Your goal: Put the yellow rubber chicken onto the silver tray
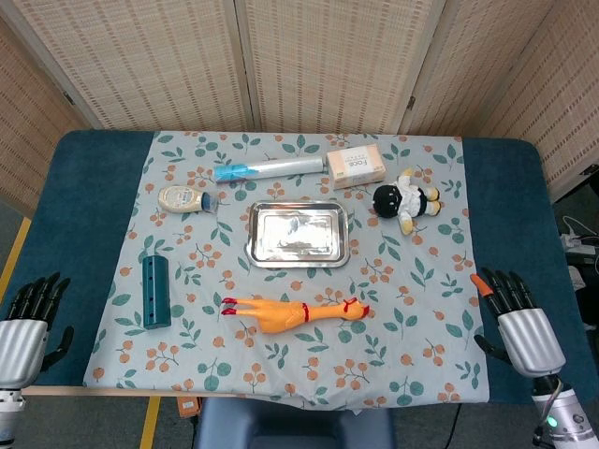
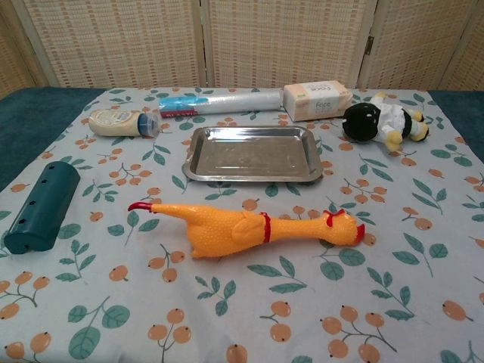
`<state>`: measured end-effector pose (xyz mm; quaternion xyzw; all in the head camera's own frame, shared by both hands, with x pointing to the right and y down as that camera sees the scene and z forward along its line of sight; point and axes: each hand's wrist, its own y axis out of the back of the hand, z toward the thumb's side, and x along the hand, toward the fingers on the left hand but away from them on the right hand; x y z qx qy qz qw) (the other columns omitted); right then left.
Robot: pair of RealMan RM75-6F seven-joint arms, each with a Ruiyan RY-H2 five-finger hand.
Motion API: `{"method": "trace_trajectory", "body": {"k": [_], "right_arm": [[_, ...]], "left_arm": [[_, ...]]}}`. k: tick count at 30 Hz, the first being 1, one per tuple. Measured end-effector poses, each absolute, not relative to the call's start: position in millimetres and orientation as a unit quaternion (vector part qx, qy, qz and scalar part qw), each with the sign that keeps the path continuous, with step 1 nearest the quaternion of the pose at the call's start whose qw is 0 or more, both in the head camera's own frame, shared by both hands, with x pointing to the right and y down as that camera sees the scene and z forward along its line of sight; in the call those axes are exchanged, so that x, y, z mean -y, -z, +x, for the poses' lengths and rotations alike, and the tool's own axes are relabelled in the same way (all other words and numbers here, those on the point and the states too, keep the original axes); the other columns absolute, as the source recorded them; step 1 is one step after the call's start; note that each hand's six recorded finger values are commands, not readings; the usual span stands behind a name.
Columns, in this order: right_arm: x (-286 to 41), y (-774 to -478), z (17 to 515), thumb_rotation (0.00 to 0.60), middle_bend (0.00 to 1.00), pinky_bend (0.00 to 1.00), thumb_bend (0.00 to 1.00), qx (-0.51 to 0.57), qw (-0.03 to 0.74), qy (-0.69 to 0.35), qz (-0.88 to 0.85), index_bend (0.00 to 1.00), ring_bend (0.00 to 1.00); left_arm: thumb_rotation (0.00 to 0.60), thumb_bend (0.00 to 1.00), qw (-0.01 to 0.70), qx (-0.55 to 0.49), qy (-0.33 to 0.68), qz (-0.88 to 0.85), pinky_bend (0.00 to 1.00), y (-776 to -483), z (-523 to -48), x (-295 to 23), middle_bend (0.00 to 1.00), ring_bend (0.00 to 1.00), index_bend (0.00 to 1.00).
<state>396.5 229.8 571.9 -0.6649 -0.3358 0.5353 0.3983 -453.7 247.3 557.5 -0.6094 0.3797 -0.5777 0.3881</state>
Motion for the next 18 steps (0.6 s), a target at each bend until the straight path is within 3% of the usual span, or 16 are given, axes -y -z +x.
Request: {"method": "trace_trajectory", "body": {"k": [10, 18], "right_arm": [[-237, -583, 389, 0.600, 0.00, 0.00, 0.15, 0.318, 0.370, -0.541, -0.685, 0.00, 0.00], [-211, -613, 315, 0.600, 0.00, 0.00, 0.15, 0.274, 0.354, -0.504, -0.738, 0.03, 0.00]], "left_arm": [[0.600, 0.47, 0.385, -0.378, 0.574, -0.617, 0.07, -557, -449, -253, 0.00, 0.00, 0.00], [0.600, 0.47, 0.371, -0.377, 0.567, -0.632, 0.07, -558, -450, -251, 0.00, 0.00, 0.00]]}}
